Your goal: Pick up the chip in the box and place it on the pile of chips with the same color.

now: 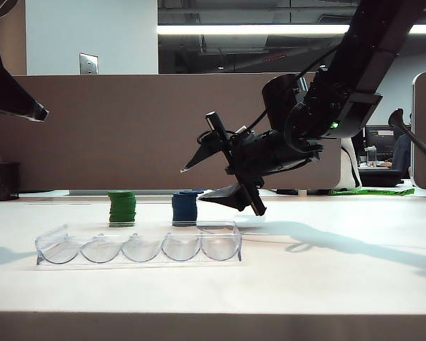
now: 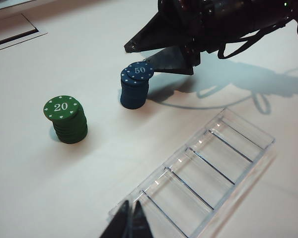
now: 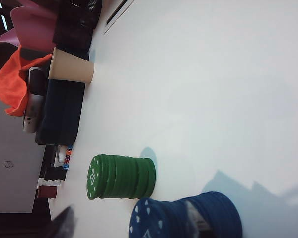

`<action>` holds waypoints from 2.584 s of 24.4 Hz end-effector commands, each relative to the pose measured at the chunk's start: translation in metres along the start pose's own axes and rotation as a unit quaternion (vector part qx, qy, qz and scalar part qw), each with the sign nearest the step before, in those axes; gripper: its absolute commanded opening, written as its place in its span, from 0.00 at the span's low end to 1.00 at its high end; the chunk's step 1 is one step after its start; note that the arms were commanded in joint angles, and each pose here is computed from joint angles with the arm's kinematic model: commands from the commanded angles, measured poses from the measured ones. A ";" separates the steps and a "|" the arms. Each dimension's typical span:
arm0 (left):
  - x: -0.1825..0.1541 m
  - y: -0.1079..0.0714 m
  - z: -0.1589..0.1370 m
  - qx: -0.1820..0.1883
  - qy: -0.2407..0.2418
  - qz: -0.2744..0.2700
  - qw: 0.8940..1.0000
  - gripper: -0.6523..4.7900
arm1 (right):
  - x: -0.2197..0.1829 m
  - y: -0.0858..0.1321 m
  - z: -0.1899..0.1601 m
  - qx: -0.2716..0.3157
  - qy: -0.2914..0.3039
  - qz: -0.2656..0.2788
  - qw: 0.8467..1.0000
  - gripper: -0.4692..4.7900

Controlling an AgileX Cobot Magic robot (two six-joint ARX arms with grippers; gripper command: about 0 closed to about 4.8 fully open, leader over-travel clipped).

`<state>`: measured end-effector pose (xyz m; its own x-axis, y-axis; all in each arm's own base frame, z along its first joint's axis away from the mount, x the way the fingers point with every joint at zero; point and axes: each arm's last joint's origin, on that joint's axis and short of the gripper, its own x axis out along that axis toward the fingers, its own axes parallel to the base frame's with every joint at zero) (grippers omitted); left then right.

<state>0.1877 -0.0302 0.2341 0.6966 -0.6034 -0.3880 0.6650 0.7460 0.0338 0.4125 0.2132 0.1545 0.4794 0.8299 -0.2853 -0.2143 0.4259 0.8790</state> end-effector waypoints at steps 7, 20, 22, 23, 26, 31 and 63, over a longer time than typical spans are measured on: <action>-0.001 0.000 0.002 0.001 -0.005 -0.004 1.000 0.11 | -0.001 0.000 0.005 -0.005 -0.072 -0.046 0.996 0.73; -0.001 0.002 0.005 -0.024 -0.017 0.026 0.999 0.11 | -0.051 0.020 0.060 -0.209 -0.157 0.027 0.965 0.08; -0.001 0.004 0.007 -0.028 -0.023 0.045 0.998 0.11 | -0.066 0.036 0.067 -0.309 -0.163 0.010 0.937 0.08; -0.001 0.004 0.008 -0.026 -0.026 0.050 0.998 0.11 | -0.071 0.043 0.068 -0.340 -0.166 -0.009 0.926 0.08; -0.002 0.007 0.012 -0.035 -0.041 0.084 0.995 0.11 | -0.093 0.063 0.068 -0.415 -0.170 -0.135 0.884 0.08; -0.007 0.009 0.021 -0.034 -0.081 0.122 0.989 0.11 | -0.139 0.084 0.064 -0.438 -0.192 -0.276 0.834 0.08; -0.081 -0.049 -0.016 -0.042 -0.226 0.210 0.950 0.11 | -0.331 0.024 -0.148 -0.451 -0.420 -0.269 0.740 0.08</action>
<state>0.0960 -0.0136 0.2488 0.9530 -0.2930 0.0771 0.2923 0.9561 0.0199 0.1245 0.0027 0.2140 0.9798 0.1128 0.1653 -0.1120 0.9936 -0.0139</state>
